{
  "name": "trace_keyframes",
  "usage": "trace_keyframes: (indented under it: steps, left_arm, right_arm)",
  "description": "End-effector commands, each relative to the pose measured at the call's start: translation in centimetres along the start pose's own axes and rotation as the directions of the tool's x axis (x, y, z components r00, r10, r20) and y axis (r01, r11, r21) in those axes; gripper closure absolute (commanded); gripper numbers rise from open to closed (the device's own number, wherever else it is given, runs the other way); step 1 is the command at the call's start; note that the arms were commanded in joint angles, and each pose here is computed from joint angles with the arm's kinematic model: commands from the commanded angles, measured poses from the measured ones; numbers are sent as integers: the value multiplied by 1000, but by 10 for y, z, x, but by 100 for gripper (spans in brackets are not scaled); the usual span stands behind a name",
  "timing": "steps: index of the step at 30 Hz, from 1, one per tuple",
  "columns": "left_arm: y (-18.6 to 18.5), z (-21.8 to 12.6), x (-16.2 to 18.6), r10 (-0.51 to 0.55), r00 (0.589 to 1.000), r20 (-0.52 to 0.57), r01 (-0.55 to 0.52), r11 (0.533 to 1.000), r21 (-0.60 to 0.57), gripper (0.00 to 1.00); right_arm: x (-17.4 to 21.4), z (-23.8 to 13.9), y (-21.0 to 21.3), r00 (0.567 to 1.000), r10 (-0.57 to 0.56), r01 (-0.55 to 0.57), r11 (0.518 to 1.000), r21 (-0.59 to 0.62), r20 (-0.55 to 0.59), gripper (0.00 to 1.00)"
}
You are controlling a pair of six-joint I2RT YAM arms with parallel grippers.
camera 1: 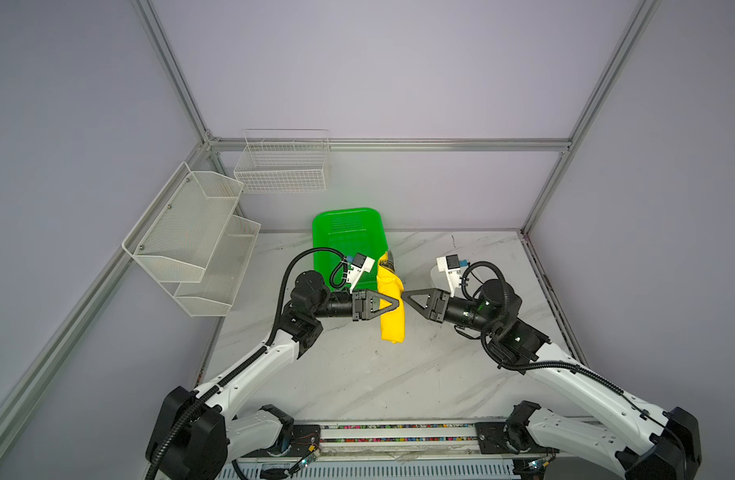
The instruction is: Place the utensils on the paper napkin and roll it up
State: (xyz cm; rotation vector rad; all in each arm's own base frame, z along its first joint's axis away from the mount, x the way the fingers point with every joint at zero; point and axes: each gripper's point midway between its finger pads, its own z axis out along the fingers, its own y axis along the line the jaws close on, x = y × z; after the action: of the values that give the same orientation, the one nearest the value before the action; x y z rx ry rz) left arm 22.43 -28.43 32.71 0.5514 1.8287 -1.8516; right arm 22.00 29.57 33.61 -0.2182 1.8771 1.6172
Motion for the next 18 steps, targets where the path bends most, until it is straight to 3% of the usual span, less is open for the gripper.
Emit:
trace_keyframes:
  steps: [1, 6, 11, 18]
  left_arm:
    - [-30, 1, -17, 120, 993, 21, -121, 991, 56, 96]
    - [-30, 1, -16, 119, 993, 20, -120, 991, 56, 96]
    - [-29, 0, -16, 122, 992, 24, -123, 992, 44, 96]
    - [-29, 0, -17, 122, 992, 24, -123, 992, 39, 96]
  right_arm:
    - [-10, 3, 20, 1000, -26, 27, 998, -62, 15, 66]
    - [-13, 11, 22, 999, -35, 36, 996, -77, 8, 65]
    - [-27, -6, 9, 992, -63, 56, 996, 66, 105, 59]
    - [-16, -16, 36, 995, -90, 91, 996, -27, 41, 57]
